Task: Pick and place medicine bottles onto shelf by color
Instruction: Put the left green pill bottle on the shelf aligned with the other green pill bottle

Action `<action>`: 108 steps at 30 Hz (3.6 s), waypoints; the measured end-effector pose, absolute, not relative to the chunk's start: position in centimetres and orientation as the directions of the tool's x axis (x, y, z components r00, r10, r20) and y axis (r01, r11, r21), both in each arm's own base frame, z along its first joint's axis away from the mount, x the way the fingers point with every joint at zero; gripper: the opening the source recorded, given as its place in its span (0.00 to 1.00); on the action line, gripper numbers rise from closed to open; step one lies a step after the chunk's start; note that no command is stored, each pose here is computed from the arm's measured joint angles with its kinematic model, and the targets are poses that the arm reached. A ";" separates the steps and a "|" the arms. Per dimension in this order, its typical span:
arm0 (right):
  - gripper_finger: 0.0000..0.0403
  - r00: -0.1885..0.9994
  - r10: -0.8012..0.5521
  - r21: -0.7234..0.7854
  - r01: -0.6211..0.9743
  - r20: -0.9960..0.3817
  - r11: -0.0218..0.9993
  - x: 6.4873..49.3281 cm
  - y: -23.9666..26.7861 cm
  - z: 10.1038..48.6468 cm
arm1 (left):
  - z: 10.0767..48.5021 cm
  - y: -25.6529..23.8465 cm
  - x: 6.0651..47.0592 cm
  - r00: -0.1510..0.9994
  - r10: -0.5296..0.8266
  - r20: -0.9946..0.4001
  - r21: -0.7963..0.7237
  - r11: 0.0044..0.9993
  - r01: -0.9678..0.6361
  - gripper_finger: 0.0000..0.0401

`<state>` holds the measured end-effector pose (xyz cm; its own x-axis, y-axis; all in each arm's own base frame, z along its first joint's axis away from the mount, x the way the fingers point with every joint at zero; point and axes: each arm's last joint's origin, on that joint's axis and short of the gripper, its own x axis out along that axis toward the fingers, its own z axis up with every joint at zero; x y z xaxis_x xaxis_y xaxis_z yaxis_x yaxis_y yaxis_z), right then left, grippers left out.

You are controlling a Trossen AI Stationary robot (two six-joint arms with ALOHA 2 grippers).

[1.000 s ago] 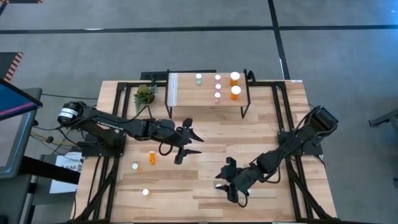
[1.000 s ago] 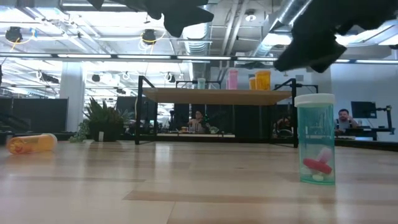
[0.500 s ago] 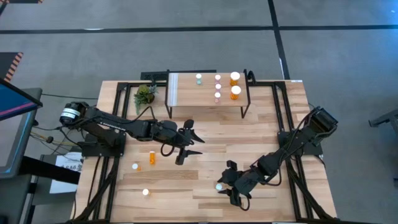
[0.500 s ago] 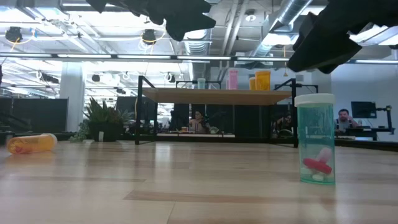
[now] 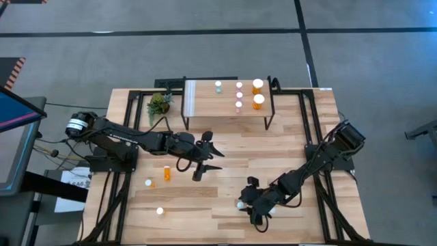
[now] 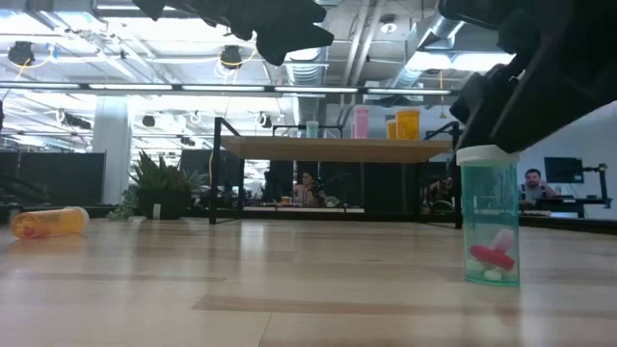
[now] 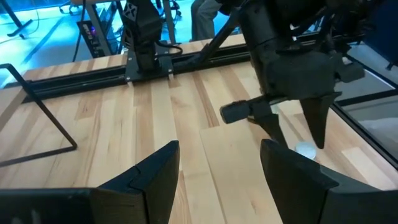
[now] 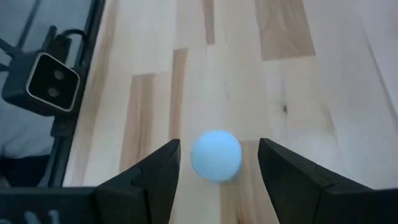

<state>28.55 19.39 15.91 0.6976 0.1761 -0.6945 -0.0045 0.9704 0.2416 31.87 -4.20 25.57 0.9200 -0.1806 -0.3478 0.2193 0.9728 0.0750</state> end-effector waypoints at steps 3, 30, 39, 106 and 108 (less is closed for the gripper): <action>0.59 0.701 0.179 0.248 -0.003 -0.690 0.969 28.6 19.4 16.0 | 25.6 -4.2 31.9 0.920 -0.181 -0.349 0.075 0.973 0.220 0.53; 0.31 0.699 0.167 0.257 0.024 -0.695 0.966 28.9 18.8 16.2 | 26.4 -3.8 31.2 0.937 -0.071 -0.342 0.084 0.991 0.105 0.53; 0.31 0.674 0.106 0.185 0.046 -0.731 0.982 31.1 17.0 18.3 | 28.5 -2.4 26.2 0.879 0.190 -0.437 0.194 0.974 -0.114 0.53; 0.38 0.712 -0.351 0.029 0.462 -0.608 0.886 37.2 -17.2 30.3 | 28.4 -0.9 16.2 0.982 0.156 0.105 -0.057 0.987 -0.150 0.53; 0.38 0.719 -0.355 0.029 0.462 -0.598 0.886 37.2 -17.2 30.4 | 28.3 -0.9 16.2 0.982 0.156 0.104 -0.055 0.987 -0.151 0.53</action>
